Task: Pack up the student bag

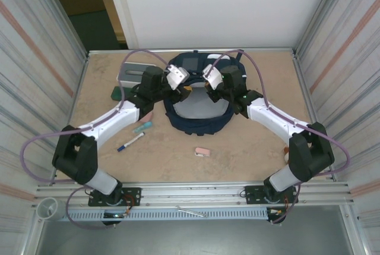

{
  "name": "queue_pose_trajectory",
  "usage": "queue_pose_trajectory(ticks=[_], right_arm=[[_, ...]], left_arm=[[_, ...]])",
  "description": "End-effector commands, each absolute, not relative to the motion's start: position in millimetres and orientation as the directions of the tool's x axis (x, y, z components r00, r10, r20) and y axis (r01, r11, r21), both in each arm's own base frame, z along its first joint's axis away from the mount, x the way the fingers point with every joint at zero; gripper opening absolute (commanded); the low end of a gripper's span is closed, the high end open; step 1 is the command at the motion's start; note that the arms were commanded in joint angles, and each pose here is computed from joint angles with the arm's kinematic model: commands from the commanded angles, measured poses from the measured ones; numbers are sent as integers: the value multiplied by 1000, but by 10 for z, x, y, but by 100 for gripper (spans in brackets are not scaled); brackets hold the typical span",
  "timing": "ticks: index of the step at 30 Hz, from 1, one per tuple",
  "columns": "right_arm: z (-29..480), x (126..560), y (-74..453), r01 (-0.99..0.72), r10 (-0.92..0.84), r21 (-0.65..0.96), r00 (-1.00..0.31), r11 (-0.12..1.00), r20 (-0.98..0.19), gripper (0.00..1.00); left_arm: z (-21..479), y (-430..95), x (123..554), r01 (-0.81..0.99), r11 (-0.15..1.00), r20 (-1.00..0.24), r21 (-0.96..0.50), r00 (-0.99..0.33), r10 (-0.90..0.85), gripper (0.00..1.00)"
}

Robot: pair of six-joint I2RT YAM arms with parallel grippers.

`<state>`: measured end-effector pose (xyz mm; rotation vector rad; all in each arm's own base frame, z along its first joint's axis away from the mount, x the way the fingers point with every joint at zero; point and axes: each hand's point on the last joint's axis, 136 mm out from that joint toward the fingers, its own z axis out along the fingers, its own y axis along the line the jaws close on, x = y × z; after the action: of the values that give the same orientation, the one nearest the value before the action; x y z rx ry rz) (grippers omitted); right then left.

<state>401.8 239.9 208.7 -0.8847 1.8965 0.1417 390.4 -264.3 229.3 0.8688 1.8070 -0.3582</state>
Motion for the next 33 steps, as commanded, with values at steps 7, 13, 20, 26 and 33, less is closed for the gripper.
queue_pose_trajectory(ticks=[7,13,20,26,33], right_arm=[[2402,3894,2445,-593,-298,-52,-325,803,-897,0],[2357,3894,2409,-589,-282,-30,-342,808,-896,0],[2312,3889,2394,-591,-278,-21,-348,807,-895,0],[2277,3867,2387,-596,-275,-11,-355,803,-894,0],[2220,3867,2386,-597,-271,5,-371,802,-888,0]], left_arm=[[1541,-471,3858,-156,931,-738,-329,-573,-357,89],[1028,-269,3682,-283,897,-640,-340,-629,-441,98],[648,-317,3706,-307,896,-575,-322,-689,-442,99],[512,-421,3762,-290,934,-576,-210,-735,-357,99],[521,-587,3876,-236,959,-588,-155,-758,-282,99]])
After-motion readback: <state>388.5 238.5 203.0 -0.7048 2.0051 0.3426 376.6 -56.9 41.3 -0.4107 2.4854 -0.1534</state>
